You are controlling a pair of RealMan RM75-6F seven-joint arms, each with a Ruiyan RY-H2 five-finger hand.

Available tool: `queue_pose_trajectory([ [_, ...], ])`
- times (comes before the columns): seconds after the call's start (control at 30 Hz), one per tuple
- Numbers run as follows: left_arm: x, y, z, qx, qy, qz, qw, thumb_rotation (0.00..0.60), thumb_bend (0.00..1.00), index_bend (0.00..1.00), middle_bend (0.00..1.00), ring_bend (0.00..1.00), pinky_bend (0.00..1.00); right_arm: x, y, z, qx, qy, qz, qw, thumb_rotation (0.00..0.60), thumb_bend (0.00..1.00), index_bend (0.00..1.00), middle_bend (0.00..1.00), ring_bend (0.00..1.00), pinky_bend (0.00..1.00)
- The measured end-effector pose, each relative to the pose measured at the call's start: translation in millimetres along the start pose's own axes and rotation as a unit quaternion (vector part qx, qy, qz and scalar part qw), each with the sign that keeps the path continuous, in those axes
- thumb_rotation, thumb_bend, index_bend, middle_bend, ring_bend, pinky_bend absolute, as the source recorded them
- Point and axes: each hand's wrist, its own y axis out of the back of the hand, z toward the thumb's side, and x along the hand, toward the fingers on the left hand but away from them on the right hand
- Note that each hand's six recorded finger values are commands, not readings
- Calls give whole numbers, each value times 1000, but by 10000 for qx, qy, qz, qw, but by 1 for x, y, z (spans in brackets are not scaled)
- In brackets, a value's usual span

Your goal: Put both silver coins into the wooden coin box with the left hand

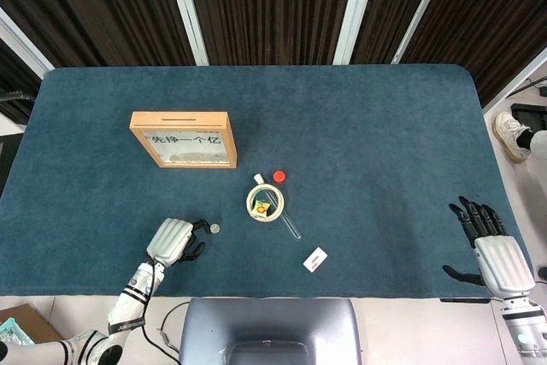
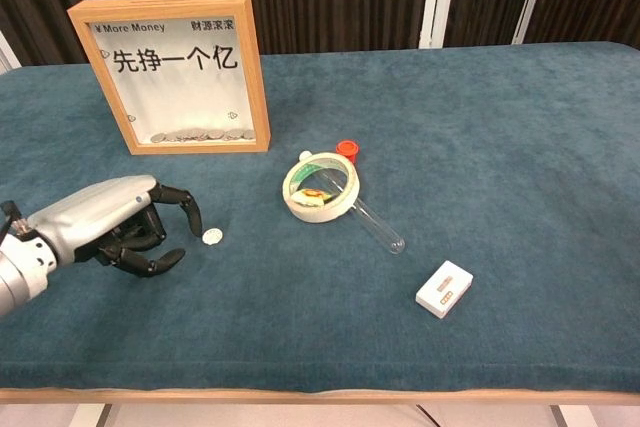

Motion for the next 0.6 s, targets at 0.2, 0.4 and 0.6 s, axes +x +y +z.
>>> queue_pose_trajectory([
  [0.2, 6, -4, 3, 173, 5, 81, 9998, 600, 402, 449, 1000, 1000, 1000, 2, 1, 0, -8, 27, -13, 10000, 600, 98, 0, 0, 0, 23],
  [0.4, 11, -4, 3, 623, 7, 273, 9977, 600, 401, 444, 1000, 1000, 1000, 3, 3, 0, -30, 45, -37, 10000, 600, 97, 0, 0, 0, 23],
  [0.6, 20, -4, 3, 1088, 55, 469, 9929, 600, 401, 445, 1000, 1000, 1000, 4, 3, 0, -31, 47, -35, 10000, 600, 97, 0, 0, 0, 23],
])
